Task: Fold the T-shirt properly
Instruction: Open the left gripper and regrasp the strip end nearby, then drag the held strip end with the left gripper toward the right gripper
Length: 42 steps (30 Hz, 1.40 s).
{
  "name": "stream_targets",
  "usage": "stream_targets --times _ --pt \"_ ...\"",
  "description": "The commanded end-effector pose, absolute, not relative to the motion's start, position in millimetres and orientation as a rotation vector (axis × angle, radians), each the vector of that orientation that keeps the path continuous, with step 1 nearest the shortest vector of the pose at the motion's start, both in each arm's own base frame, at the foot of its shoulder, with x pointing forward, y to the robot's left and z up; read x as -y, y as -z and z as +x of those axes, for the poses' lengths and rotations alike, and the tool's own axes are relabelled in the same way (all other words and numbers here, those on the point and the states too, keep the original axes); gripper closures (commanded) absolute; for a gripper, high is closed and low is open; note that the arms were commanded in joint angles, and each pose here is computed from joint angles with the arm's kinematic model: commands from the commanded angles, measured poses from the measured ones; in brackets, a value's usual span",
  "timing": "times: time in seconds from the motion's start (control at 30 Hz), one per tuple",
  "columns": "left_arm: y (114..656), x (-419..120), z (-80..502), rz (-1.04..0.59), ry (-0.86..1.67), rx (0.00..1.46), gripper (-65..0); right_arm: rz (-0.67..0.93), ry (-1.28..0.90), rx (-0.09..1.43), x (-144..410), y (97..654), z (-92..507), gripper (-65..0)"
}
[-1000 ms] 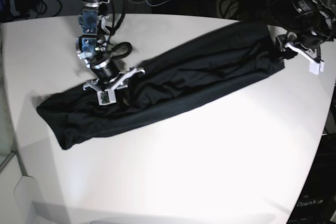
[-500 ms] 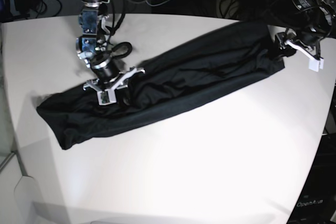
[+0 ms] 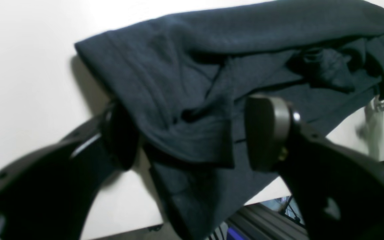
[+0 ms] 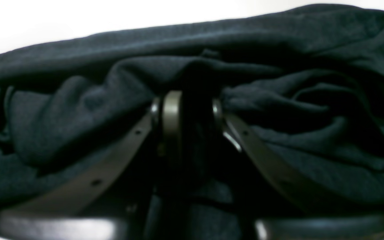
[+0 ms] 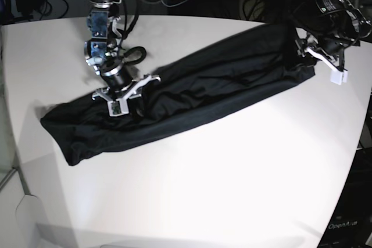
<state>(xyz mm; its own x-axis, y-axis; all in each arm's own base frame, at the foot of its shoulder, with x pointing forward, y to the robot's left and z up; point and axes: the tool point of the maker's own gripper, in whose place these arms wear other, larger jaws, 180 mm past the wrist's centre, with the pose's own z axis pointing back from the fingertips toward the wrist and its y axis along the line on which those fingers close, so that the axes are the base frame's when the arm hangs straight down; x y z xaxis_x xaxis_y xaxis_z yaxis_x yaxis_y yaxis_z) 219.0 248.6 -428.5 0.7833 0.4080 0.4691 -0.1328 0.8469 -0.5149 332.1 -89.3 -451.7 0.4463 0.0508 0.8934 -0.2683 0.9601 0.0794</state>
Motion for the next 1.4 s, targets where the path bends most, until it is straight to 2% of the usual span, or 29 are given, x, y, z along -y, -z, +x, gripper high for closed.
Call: stream_targets --times 0.0,0.4,0.47,0.53,0.73,0.8,0.87,1.03,1.23,1.37 --pt "451 -243 189 -0.447 -0.289 0.436 -47.1 0.117 -0.270 0.732 106 519 274 -13.2" --pt "485 -220 164 -0.553 -0.359 0.316 -47.0 0.118 -0.270 0.733 105 519 274 -13.2" --pt "485 -219 164 -0.554 -0.358 0.315 -45.1 0.118 -0.270 0.733 105 519 274 -13.2" --pt "485 -217 165 -0.558 -0.354 0.314 -39.6 0.118 -0.270 0.733 105 519 274 -13.2" --pt "484 -208 169 -0.570 -0.311 0.307 -13.9 0.118 -0.270 0.733 105 519 274 -13.2" --pt "484 -208 169 -0.569 -0.309 0.307 -7.0 0.117 -0.269 0.734 106 519 274 -13.2" --pt "484 -210 170 -0.565 -0.308 0.309 -2.8 0.117 -0.269 0.734 106 519 274 -13.2" --pt "476 -220 178 -0.539 -0.296 0.340 -1.5 0.117 -0.269 0.734 106 519 274 -13.2" --pt "423 -236 211 -0.435 -0.207 0.532 -1.4 0.121 -0.267 0.734 104 519 274 -13.2" --pt "411 -237 222 -0.446 -0.196 0.584 -1.3 0.135 -0.269 0.731 95 520 270 -13.2"
